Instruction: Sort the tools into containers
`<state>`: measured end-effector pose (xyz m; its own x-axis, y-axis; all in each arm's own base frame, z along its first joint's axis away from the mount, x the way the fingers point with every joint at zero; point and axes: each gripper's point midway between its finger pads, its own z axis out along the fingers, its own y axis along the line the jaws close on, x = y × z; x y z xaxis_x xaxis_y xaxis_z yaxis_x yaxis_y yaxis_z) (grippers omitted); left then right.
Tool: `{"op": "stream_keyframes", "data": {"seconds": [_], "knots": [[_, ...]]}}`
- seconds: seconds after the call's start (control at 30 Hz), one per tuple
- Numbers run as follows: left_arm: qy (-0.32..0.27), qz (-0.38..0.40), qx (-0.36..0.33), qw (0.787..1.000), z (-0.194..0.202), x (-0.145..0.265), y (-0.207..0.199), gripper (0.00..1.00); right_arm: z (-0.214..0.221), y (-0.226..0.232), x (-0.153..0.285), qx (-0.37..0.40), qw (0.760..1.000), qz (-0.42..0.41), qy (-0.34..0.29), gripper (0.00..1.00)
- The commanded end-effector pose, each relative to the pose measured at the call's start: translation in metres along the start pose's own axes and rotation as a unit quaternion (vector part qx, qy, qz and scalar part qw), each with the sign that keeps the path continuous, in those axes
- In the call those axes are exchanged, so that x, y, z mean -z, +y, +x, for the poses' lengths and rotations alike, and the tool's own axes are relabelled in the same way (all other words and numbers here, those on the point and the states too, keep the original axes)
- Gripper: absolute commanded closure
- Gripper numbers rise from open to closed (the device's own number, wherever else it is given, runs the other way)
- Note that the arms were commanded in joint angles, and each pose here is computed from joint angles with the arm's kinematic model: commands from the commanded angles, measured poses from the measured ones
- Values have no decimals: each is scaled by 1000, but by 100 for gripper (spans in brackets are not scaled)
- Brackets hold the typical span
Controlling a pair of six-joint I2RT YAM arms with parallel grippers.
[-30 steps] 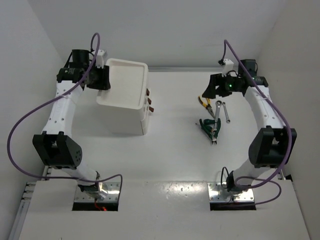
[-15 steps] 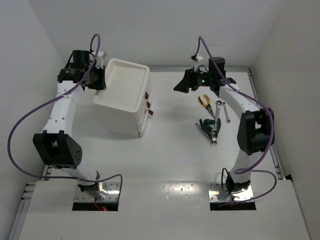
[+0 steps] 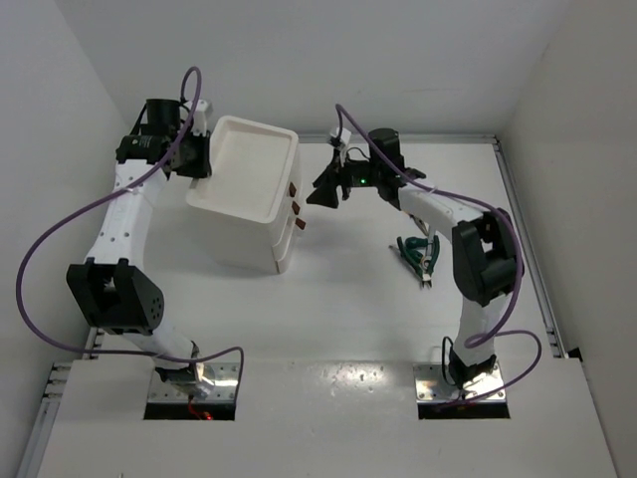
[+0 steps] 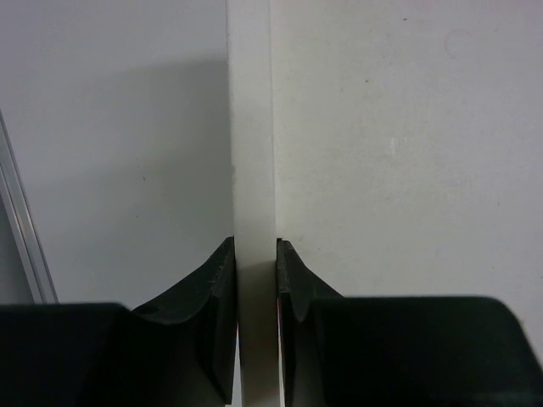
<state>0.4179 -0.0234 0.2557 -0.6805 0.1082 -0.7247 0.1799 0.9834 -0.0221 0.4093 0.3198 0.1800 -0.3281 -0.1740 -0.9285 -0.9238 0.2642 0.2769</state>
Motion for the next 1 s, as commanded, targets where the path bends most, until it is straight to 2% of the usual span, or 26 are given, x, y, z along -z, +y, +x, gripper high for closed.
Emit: {"op": "stream_keyframes", "data": {"seconds": [0.0, 0.17, 0.37, 0.83, 0.97], "knots": [[14, 31, -10, 999, 4, -19, -19, 100, -26, 3, -1, 128, 991, -17, -32, 36], [18, 44, -12, 999, 5, -23, -26, 100, -17, -7, -11, 151, 988, -11, -26, 38], [24, 47, -23, 998, 8, -27, -32, 100, -26, -3, -28, 157, 986, -44, -30, 43], [36, 33, -17, 999, 15, -33, -28, 100, -41, 10, -47, 141, 987, -57, -43, 43], [41, 34, -17, 998, 17, -36, -27, 100, -37, 13, -51, 134, 988, -63, -36, 49]]}}
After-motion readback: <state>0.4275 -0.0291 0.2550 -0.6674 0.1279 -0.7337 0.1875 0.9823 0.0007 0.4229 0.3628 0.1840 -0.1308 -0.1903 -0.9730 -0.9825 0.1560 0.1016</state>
